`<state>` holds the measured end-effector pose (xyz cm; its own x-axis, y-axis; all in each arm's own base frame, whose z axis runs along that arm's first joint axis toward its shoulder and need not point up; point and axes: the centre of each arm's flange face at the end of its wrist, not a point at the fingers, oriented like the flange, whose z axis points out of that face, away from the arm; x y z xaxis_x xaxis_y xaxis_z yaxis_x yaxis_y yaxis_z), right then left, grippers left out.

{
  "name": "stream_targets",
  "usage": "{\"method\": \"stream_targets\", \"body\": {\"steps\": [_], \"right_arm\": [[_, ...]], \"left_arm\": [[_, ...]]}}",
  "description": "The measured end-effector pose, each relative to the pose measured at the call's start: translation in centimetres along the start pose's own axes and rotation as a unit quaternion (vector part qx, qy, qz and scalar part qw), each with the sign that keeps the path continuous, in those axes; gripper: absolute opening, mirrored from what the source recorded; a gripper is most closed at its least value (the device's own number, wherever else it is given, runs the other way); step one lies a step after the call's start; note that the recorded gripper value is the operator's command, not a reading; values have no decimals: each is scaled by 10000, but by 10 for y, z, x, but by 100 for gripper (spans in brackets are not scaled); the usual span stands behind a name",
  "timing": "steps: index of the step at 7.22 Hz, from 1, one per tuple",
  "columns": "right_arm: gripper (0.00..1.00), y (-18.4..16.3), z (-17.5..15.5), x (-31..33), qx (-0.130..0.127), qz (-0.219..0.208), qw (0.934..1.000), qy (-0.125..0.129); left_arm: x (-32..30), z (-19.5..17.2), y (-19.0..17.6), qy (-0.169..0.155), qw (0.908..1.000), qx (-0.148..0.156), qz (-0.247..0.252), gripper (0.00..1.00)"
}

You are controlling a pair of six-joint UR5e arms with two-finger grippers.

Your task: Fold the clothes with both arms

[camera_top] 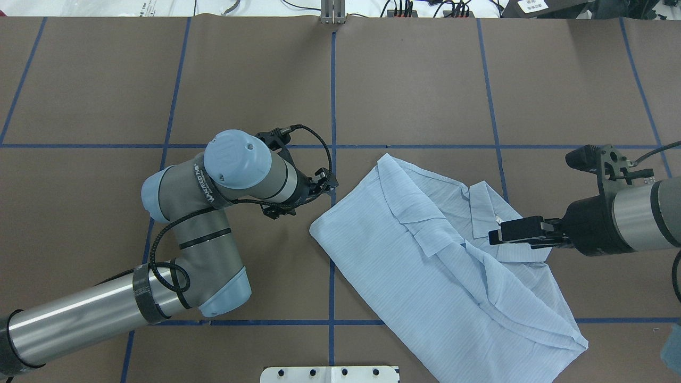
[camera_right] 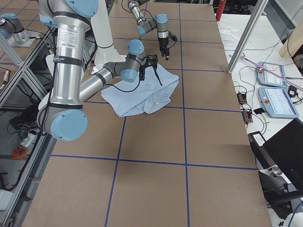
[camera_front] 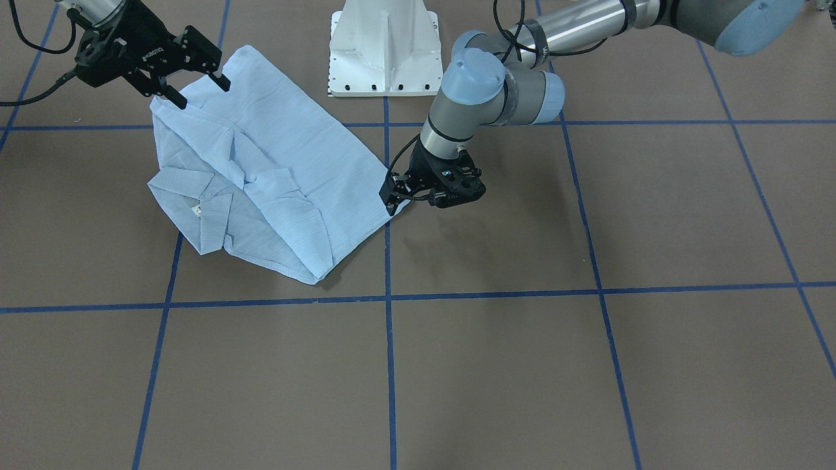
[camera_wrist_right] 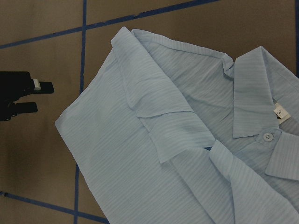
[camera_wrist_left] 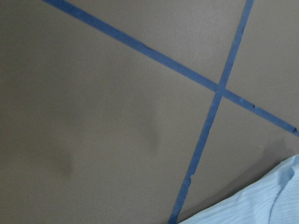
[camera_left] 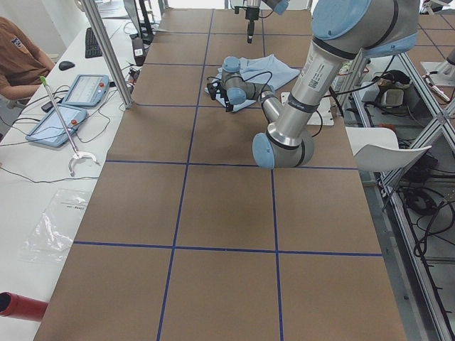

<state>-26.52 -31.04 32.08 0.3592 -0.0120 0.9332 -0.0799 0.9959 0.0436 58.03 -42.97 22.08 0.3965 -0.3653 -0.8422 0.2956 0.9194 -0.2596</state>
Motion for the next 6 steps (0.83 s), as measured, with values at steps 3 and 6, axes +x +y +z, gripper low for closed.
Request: {"method": "stream_targets", "body": {"steps": [3, 6], "right_arm": [[100, -3, 0, 3, 39, 28, 10000, 25], [100, -3, 0, 4, 41, 41, 10000, 43]], "left_arm": [[-1, 8, 22, -131, 9998, -119, 55, 75], [-4, 17, 42, -227, 9994, -241, 123, 51]]}}
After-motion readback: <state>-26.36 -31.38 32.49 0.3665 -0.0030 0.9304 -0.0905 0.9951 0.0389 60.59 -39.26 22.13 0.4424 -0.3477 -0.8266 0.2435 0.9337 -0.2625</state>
